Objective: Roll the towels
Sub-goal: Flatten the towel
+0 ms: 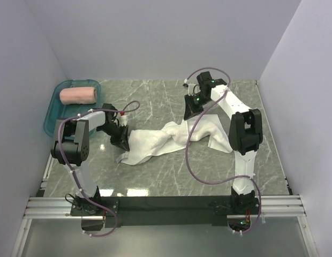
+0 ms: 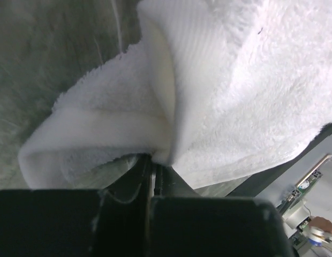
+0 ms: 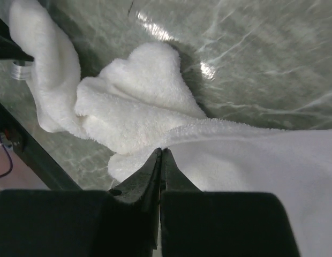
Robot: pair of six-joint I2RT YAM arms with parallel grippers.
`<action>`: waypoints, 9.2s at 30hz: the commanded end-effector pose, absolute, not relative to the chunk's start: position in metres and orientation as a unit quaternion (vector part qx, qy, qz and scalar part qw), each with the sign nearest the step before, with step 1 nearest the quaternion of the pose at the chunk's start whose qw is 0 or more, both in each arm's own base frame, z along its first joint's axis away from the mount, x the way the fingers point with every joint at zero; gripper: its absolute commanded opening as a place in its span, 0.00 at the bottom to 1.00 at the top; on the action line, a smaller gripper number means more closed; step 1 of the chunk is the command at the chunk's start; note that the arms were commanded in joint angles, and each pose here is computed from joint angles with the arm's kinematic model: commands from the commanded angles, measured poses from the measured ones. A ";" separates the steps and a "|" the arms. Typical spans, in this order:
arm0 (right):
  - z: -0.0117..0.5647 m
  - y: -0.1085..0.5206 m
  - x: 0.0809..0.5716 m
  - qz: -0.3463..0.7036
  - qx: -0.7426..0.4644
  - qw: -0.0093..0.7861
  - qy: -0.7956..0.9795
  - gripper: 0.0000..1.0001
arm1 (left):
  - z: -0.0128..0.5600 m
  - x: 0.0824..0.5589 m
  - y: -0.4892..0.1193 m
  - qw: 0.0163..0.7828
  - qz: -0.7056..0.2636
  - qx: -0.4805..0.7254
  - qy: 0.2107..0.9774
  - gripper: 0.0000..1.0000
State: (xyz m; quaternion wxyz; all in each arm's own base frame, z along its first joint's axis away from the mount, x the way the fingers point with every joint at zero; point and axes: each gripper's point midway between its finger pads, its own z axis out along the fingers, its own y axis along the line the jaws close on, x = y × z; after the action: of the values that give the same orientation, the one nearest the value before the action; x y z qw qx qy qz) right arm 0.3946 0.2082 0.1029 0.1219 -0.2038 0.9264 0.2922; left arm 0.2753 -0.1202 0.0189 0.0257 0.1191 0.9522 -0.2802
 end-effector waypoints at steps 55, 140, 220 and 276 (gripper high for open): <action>0.111 0.149 0.302 0.213 -0.319 0.160 0.910 0.00 | 0.103 0.314 -0.008 0.177 -0.155 0.229 0.945 0.58; 0.174 0.044 0.364 0.246 -0.243 0.217 0.913 0.00 | 0.046 0.317 -0.019 0.119 -0.192 0.104 0.969 0.53; 0.403 -0.084 0.397 -0.004 -0.029 0.557 0.830 0.00 | 0.363 0.415 -0.045 0.492 -0.216 0.080 0.840 0.01; 0.110 -0.063 0.242 0.061 -0.211 0.141 0.965 0.60 | 0.121 0.290 -0.031 0.148 -0.132 0.253 0.947 0.46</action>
State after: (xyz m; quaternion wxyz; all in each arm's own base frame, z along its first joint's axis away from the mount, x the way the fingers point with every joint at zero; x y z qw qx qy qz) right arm 0.2569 -0.0782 0.1443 0.2008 -0.2627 0.9435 0.0236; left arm 0.2706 -0.0170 0.1312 0.1288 0.2594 0.9476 -0.1347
